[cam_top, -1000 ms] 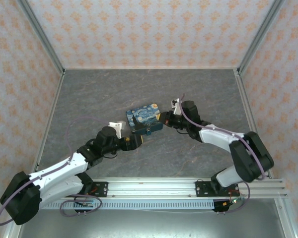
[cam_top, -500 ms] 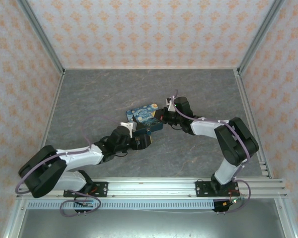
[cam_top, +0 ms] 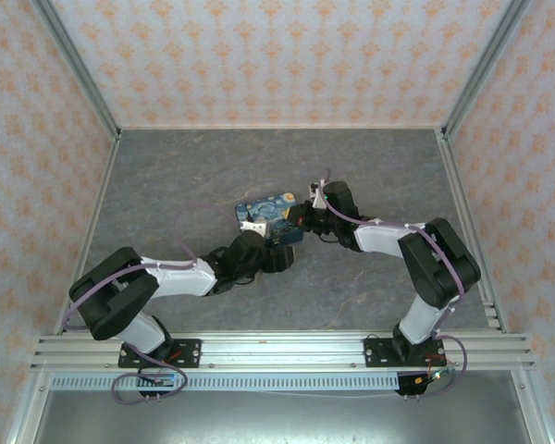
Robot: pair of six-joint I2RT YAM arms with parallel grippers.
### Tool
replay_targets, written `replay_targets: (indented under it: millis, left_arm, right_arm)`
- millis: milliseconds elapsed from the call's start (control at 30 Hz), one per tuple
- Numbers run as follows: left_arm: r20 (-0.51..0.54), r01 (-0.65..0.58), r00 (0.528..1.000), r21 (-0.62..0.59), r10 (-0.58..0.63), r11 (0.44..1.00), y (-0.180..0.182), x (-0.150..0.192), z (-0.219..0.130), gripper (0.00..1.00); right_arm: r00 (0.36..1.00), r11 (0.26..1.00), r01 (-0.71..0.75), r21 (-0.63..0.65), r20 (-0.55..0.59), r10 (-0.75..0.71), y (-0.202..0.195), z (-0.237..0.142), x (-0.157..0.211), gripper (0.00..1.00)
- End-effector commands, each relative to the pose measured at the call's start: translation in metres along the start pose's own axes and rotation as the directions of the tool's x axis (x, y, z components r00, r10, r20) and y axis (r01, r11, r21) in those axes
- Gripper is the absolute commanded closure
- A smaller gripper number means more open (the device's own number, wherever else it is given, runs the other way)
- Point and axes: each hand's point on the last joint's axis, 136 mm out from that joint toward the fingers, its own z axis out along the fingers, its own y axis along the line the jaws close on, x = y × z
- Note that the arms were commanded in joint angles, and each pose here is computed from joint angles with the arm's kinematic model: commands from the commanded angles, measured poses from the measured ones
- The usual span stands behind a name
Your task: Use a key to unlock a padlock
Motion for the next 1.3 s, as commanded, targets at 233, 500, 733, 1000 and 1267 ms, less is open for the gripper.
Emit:
replay_targets:
  millis: [233,500,733,1000,1267]
  left_arm:
    - [0.089,-0.012,0.996,-0.126,0.023,0.992,0.019,-0.016,0.007,0.2]
    - [0.102,-0.022,0.994,-0.178,0.041,0.984,0.024,-0.021,0.016,0.28]
    - [0.105,0.002,0.994,-0.236,0.024,0.972,0.033,-0.021,0.026,0.33]
    - [0.116,0.005,0.993,-0.285,0.029,0.958,0.038,-0.025,0.031,0.43]
    - [0.116,-0.001,0.992,-0.325,0.041,0.946,0.042,-0.028,0.033,0.49]
  right_arm:
    - [1.0,0.995,-0.014,0.1,-0.026,0.016,-0.026,0.001,0.014,1.0]
    - [0.999,0.996,-0.031,0.088,-0.015,0.032,-0.024,-0.001,0.014,1.0]
    - [0.999,0.996,-0.032,0.089,-0.014,0.034,-0.023,-0.001,0.014,1.0]
    - [0.999,0.995,-0.031,0.09,-0.016,0.033,-0.024,0.0,0.014,1.0]
    - [0.999,0.996,-0.029,0.087,-0.02,0.031,-0.022,-0.001,0.016,1.0]
